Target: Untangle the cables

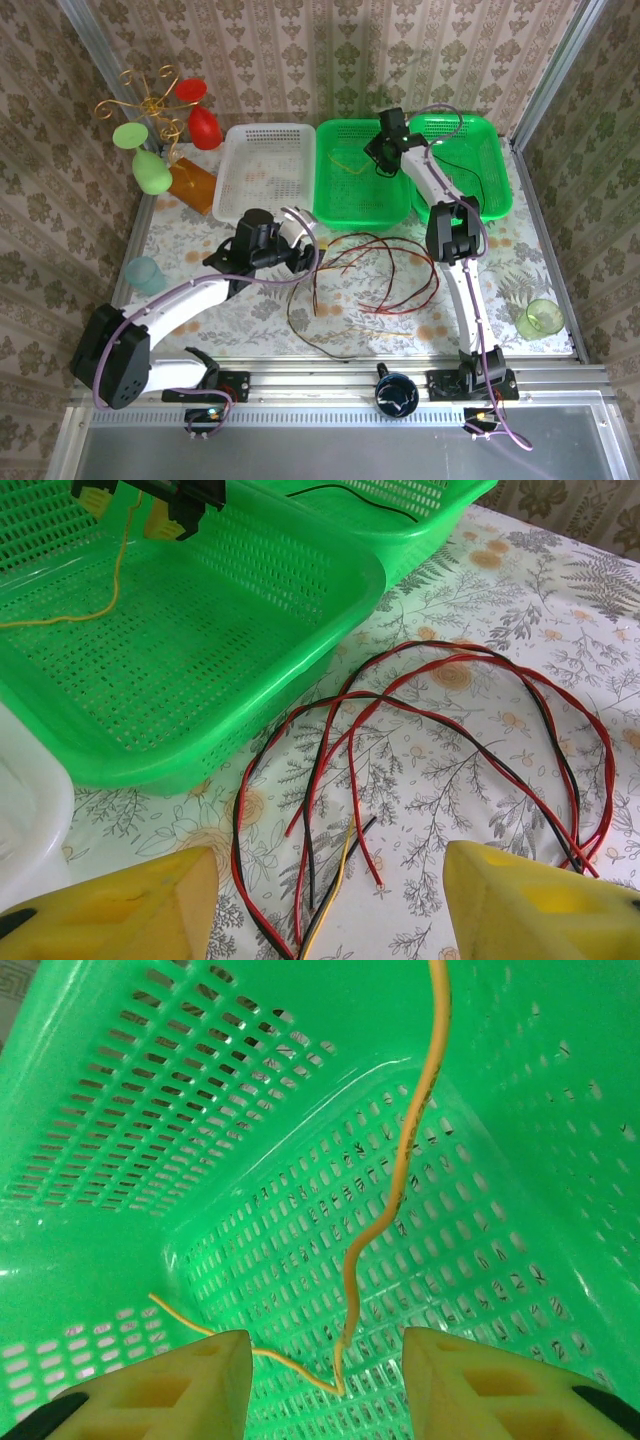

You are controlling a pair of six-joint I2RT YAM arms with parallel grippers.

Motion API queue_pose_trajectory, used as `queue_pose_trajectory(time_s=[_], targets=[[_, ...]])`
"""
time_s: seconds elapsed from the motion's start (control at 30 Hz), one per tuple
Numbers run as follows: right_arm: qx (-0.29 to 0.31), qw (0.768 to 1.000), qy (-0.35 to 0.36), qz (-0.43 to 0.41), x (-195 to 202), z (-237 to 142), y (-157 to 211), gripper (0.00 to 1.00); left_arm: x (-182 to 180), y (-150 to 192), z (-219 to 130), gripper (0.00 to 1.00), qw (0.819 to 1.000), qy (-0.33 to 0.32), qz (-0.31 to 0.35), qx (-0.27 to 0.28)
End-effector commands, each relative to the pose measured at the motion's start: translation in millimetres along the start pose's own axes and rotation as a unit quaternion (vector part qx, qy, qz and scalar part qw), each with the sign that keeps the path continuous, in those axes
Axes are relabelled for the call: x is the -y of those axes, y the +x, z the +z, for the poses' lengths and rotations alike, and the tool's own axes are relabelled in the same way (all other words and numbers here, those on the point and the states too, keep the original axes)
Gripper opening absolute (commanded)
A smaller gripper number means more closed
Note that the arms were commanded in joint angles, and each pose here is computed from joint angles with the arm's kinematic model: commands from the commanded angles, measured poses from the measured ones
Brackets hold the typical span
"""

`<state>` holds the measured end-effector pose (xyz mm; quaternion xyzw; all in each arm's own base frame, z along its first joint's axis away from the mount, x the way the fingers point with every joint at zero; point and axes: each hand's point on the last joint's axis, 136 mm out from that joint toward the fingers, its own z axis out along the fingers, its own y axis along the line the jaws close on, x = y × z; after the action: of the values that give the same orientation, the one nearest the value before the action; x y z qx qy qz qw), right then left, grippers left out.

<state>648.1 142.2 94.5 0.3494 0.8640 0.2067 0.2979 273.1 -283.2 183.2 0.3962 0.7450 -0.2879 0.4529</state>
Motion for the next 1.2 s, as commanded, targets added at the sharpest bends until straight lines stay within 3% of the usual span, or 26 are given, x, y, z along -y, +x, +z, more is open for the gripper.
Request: queue_pose_trajectory(time_s=[0.0, 0.07, 0.27, 0.8, 0.97, 1.17], targets=[[0.027, 0.999, -0.001, 0.021, -3, 15, -1, 0.42, 0, 4, -7, 0.62, 1.000, -0.001, -0.012, -0.004], [0.037, 0.999, -0.001, 0.022, -4, 18, -1, 0.36, 0, 4, -9, 0.62, 1.000, -0.003, -0.012, -0.003], [0.055, 0.997, -0.022, -0.040, -32, 4, -2, 0.00, -4, 4, -20, 0.62, 1.000, -0.015, -0.012, -0.004], [0.075, 0.979, -0.003, -0.191, -59, -96, -21, 0.00, -7, -7, -43, 0.62, 0.999, -0.034, 0.004, 0.005], [0.022, 0.969, 0.008, -0.246, -50, -108, -3, 0.00, -6, -7, -48, 0.62, 0.999, -0.037, 0.006, 0.005], [-0.074, 0.950, 0.025, -0.302, -23, -96, 38, 0.00, -5, -7, -52, 0.62, 0.999, -0.039, 0.007, 0.007]])
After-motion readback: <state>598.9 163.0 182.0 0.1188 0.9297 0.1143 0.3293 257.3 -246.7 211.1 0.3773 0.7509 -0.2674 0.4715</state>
